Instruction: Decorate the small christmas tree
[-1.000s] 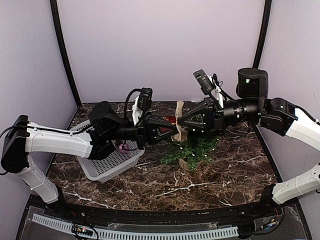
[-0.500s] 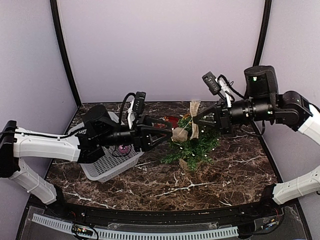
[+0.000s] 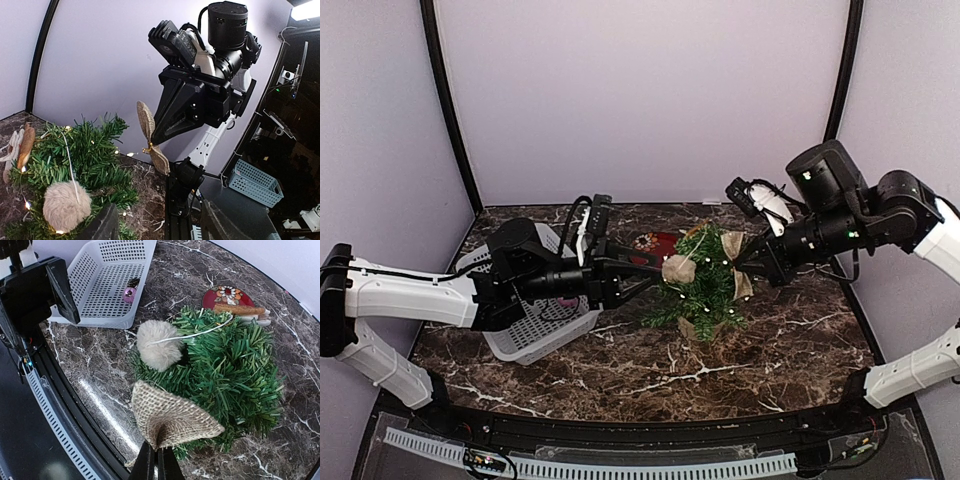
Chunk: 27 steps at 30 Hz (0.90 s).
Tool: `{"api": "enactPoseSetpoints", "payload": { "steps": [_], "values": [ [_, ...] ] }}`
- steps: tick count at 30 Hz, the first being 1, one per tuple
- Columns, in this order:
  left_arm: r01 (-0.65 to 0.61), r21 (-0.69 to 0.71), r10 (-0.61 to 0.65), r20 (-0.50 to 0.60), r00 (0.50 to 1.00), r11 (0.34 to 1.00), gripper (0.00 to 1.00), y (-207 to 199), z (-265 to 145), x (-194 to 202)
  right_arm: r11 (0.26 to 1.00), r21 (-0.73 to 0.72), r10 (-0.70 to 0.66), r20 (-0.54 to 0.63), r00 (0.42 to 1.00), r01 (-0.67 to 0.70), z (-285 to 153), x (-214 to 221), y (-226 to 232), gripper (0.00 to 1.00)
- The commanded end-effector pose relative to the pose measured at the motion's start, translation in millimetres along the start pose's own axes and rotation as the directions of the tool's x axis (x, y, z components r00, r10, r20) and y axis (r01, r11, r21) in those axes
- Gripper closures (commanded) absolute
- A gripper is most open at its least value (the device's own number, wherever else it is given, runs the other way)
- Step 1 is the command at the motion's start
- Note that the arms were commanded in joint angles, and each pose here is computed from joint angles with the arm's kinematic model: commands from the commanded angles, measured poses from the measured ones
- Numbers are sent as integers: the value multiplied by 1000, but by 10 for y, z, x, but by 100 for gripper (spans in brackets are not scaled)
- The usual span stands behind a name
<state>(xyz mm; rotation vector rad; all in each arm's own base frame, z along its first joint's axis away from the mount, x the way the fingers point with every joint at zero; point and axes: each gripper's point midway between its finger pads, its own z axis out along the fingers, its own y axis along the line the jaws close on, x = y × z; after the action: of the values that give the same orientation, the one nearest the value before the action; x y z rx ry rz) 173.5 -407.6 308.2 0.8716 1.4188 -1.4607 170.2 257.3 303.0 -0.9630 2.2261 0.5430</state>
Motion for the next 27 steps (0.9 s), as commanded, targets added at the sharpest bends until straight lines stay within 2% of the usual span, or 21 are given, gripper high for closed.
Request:
{"api": "enactPoseSetpoints", "payload": {
  "steps": [1,10,22,27],
  "values": [
    [-24,3,24,21,999,1000,42,-43,-41,-42,995,66,-72,-74,995,77,-37,56,8,100],
    [-44,-10,44,34,998,999,41,-61,-86,-100,948,223,-177,-229,957,228,39,64,-30,100],
    [-64,-13,65,41,997,998,42,-72,-100,-125,898,344,-192,-252,948,273,110,-63,-99,100],
    [-66,-11,67,43,997,998,41,-71,-90,-129,893,330,-220,-271,937,305,178,-52,-52,100]
  ]
}}
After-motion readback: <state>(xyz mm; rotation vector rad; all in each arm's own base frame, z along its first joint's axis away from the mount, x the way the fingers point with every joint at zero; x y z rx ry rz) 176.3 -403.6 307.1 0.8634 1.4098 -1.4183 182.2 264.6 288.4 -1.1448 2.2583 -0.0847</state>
